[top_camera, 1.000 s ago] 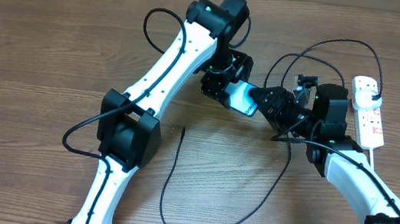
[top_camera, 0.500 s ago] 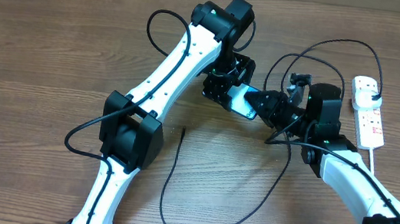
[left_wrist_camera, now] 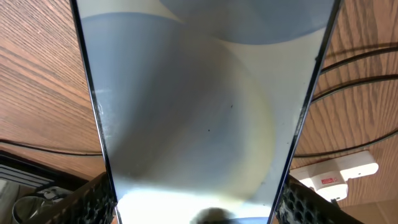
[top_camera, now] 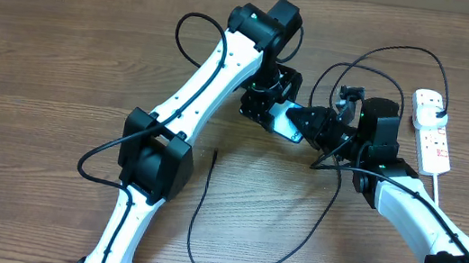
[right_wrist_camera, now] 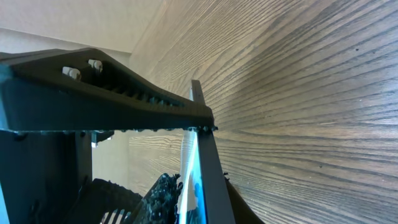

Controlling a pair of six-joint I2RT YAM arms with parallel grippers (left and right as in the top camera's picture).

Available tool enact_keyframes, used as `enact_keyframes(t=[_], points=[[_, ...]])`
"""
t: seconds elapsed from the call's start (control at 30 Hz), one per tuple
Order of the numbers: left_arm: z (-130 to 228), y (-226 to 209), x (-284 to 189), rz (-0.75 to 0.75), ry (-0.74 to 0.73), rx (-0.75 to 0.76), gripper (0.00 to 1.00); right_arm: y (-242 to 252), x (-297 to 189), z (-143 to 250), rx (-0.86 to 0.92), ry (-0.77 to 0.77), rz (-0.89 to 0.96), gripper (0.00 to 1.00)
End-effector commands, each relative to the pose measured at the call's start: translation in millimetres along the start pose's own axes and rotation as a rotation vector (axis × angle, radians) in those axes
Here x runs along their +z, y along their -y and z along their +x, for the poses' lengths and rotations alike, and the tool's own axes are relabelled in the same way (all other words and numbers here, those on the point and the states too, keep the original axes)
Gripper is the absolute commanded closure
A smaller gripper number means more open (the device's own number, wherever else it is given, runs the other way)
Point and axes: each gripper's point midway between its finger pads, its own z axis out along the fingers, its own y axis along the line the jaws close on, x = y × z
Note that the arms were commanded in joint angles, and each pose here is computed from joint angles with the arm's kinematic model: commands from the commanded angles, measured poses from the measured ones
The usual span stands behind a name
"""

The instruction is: Plug charger to phone and switch on socket

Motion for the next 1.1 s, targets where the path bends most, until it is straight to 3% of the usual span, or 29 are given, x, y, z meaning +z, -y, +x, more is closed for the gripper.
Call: enact_keyframes(t=[0.0, 0.47, 0.5, 0.53, 0.57, 0.6, 0.63, 0.67, 1.07], points=[[13.0, 3.6, -5.1, 0.021, -0.018, 0.004, 0.96, -8.7, 0.1, -7.0, -0.029, 0.018, -0.011, 0.81], [13.1, 4.1, -5.0, 0.023, -0.018, 0.006, 0.94, -8.7, 0.1, -7.0, -0.029, 0.018, -0.011, 0.95], [13.1, 4.1, -5.0, 0.023, -0.018, 0.006, 0.87, -8.7, 0.1, -7.0, -0.029, 0.018, -0.011, 0.96], [13.0, 4.1, -5.0, 0.023, -0.017, 0.006, 0.71, -8.7, 0.1, -7.0, -0.029, 0.018, -0.011, 0.96], [12.4, 4.1, -5.0, 0.023, -0.013, 0.006, 0.50, -8.7, 0.1, -7.0, -0.029, 0.018, -0.011, 0.96], [11.4, 4.0, -5.0, 0.023, -0.008, 0.006, 0.20, -8.7, 0.1, -7.0, -0.029, 0.018, -0.011, 0.96], [11.0, 4.1, -5.0, 0.023, -0.006, 0.008, 0.04, -8.7, 0.1, -7.0, -0.028, 0.018, -0.012, 0.96], [11.1, 4.2, -5.0, 0.023, -0.006, 0.017, 0.00, -8.8, 0.1, -7.0, -0.028, 0.018, -0.012, 0.96], [-14.9, 4.4, -20.6, 0.035, -0.017, 0.148, 0.00, 0.5, -7.1, -17.6, 0.051, 0.046, 0.004, 0.96]])
